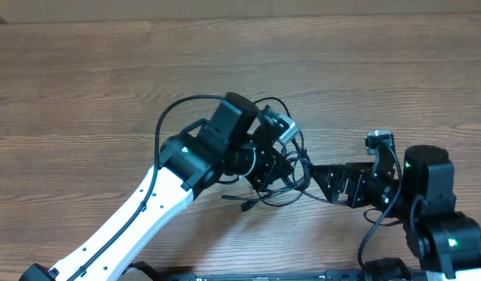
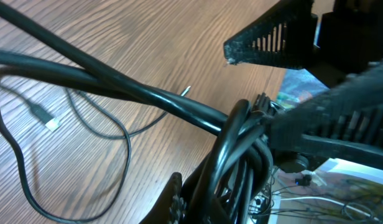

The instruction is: Untangle cables

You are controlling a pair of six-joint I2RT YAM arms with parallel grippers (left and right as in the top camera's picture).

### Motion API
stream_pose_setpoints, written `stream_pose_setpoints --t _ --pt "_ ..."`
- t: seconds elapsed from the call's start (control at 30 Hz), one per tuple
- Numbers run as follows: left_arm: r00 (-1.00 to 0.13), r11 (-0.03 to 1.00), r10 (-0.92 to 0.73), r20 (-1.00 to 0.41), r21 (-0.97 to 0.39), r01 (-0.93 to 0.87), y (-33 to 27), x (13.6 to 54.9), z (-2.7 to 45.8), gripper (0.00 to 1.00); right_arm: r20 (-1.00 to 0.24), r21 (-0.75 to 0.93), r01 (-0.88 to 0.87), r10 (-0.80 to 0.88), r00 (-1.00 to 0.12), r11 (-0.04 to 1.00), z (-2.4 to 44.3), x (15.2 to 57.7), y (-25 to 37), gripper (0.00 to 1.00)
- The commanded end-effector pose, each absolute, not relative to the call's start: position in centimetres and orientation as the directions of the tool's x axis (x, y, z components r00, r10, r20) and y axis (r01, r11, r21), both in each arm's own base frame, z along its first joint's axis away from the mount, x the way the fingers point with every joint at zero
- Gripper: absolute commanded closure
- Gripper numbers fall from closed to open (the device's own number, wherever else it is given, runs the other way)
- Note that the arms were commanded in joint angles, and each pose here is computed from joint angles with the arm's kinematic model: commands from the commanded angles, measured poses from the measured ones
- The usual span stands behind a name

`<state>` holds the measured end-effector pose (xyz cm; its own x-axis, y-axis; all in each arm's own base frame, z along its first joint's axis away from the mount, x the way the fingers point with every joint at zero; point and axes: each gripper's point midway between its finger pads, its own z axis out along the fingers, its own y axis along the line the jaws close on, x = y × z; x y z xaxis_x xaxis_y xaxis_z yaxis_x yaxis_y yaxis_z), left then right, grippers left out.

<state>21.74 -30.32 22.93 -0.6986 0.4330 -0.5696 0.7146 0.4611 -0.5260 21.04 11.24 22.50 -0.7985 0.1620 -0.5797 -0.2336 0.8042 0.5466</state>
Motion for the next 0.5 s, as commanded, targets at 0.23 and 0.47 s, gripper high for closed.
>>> stream_pose_setpoints --t 0.23,0.47 --pt "-0.649 0.376 0.450 -0.613 -0.529 0.760 -31.63 20.82 24.13 0.96 -0.595 0.440 -0.122 0.187 -0.781 0.890 21.30 21.59 8.55 0.00" --pt "-0.645 0.379 0.445 -0.621 -0.522 0.764 -31.69 21.04 24.21 0.96 -0.604 0.446 -0.184 0.142 -0.784 0.876 21.49 21.23 9.31 0.00"
